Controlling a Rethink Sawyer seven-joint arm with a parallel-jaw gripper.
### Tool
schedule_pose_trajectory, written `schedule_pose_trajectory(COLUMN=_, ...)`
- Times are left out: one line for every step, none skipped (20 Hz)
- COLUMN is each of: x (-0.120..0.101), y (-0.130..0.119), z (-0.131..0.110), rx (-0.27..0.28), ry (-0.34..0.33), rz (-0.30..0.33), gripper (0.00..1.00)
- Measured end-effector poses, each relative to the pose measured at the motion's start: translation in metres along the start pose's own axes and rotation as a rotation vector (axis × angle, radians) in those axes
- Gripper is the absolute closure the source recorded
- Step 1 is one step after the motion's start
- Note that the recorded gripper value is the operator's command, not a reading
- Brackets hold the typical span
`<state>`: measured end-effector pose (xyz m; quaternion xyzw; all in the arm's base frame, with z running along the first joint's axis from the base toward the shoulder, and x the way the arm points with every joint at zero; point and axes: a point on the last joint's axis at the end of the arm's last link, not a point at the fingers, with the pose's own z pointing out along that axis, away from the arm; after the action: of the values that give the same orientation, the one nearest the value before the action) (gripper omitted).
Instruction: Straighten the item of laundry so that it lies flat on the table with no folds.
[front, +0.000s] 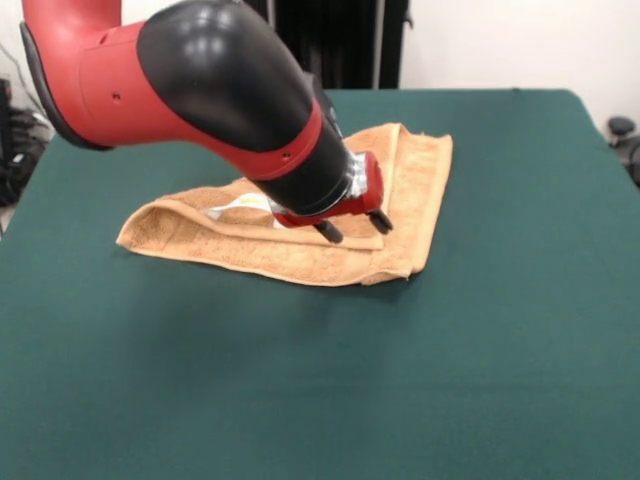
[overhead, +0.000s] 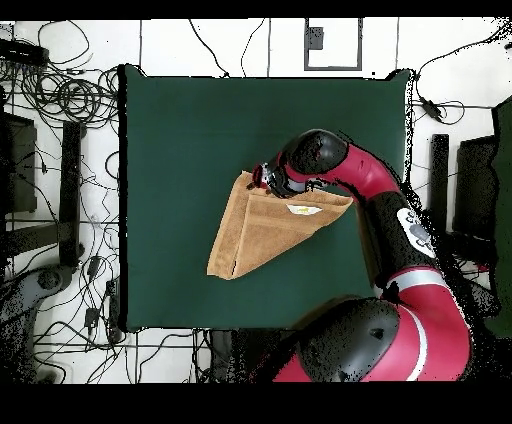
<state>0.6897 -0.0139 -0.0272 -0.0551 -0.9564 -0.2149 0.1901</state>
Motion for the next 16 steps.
schedule_pose_trajectory(x=0.002, y=-0.003, z=0.004, rx=-0.005, ry=0.009, rz=0.004, gripper=0.00)
schedule_pose_trajectory(x=0.004, y=-0.005, z=0.008, rx=-0.010, ry=0.016, rz=0.008, gripper=0.00)
schedule_pose_trajectory(x=0.005, y=-0.006, z=0.010, rx=-0.012, ry=0.021, rz=0.010, gripper=0.00)
schedule_pose_trajectory(x=0.006, y=-0.007, z=0.012, rx=-0.014, ry=0.025, rz=0.011, gripper=0.00)
schedule_pose_trajectory(x=0.008, y=-0.008, z=0.015, rx=-0.018, ry=0.031, rz=0.013, gripper=0.00)
schedule_pose_trajectory(x=0.009, y=-0.008, z=0.016, rx=-0.019, ry=0.034, rz=0.014, gripper=0.00)
schedule_pose_trajectory(x=0.011, y=-0.009, z=0.019, rx=-0.022, ry=0.041, rz=0.016, gripper=0.00)
schedule_pose_trajectory(x=0.012, y=-0.010, z=0.020, rx=-0.024, ry=0.044, rz=0.017, gripper=0.00)
schedule_pose_trajectory(x=0.012, y=-0.010, z=0.021, rx=-0.025, ry=0.046, rz=0.018, gripper=0.00)
schedule_pose_trajectory(x=0.013, y=-0.011, z=0.024, rx=-0.028, ry=0.050, rz=0.020, gripper=0.00)
schedule_pose_trajectory(x=0.013, y=-0.012, z=0.026, rx=-0.029, ry=0.052, rz=0.020, gripper=0.00)
schedule_pose_trajectory(x=0.014, y=-0.012, z=0.030, rx=-0.032, ry=0.054, rz=0.022, gripper=0.00)
schedule_pose_trajectory(x=0.013, y=-0.013, z=0.030, rx=-0.032, ry=0.053, rz=0.023, gripper=0.00)
schedule_pose_trajectory(x=0.013, y=-0.013, z=0.030, rx=-0.031, ry=0.052, rz=0.023, gripper=0.00)
schedule_pose_trajectory(x=0.013, y=-0.013, z=0.029, rx=-0.031, ry=0.051, rz=0.022, gripper=0.00)
schedule_pose_trajectory(x=0.013, y=-0.013, z=0.029, rx=-0.031, ry=0.051, rz=0.022, gripper=0.00)
